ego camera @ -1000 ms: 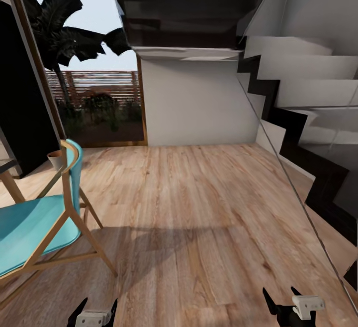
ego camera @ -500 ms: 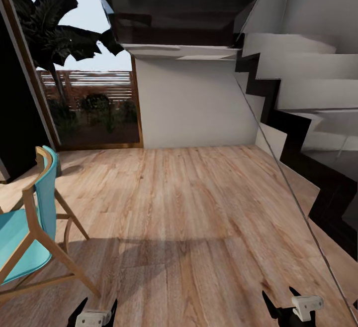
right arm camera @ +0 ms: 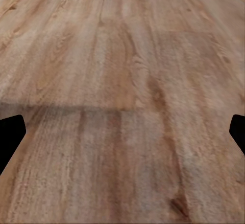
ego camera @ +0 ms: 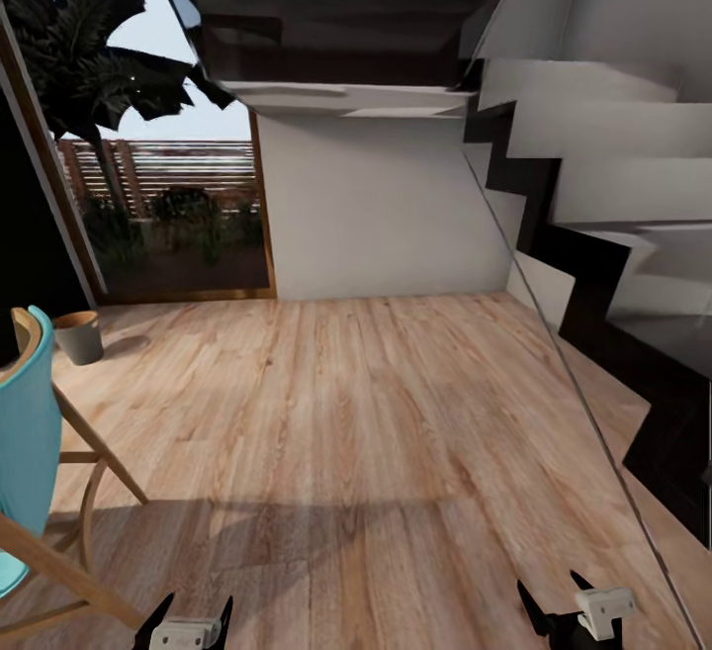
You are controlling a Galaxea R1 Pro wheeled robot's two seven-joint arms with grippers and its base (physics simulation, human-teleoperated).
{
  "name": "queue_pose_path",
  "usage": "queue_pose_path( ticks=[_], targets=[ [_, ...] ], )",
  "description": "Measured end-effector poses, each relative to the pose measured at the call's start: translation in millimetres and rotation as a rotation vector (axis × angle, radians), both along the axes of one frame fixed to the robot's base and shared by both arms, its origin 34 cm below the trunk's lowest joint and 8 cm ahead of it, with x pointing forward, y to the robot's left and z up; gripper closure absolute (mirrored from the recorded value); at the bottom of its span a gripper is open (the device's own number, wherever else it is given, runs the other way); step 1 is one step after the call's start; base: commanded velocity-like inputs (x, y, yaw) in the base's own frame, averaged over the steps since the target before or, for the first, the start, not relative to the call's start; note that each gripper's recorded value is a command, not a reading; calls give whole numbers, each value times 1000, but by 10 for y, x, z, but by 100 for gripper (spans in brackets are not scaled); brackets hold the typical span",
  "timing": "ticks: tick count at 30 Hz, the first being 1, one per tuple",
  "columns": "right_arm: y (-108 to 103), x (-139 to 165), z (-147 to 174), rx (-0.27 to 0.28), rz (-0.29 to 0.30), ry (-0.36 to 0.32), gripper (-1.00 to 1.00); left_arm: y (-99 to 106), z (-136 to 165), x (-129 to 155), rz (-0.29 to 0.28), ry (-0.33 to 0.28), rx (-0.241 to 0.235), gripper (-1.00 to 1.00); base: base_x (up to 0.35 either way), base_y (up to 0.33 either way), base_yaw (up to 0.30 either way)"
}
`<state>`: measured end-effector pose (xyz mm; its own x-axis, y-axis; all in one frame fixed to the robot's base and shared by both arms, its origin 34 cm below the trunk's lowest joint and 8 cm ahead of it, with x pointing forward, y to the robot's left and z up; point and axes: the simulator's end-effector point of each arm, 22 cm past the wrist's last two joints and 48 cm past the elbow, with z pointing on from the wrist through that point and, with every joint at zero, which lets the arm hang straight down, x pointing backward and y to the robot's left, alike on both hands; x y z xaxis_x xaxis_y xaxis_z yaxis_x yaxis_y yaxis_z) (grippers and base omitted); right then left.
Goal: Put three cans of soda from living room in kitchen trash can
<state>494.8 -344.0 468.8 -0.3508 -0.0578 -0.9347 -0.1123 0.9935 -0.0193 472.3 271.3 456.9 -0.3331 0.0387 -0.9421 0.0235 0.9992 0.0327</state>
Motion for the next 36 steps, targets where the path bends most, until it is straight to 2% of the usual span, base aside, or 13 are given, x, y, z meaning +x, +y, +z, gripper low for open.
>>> queue_pose_path(
  ticks=[36],
  targets=[
    [10, 0, -6, 1, -2, 1, -100, -3, 4, 3, 0, -1, 0, -100, 322, -4, 0]
  ],
)
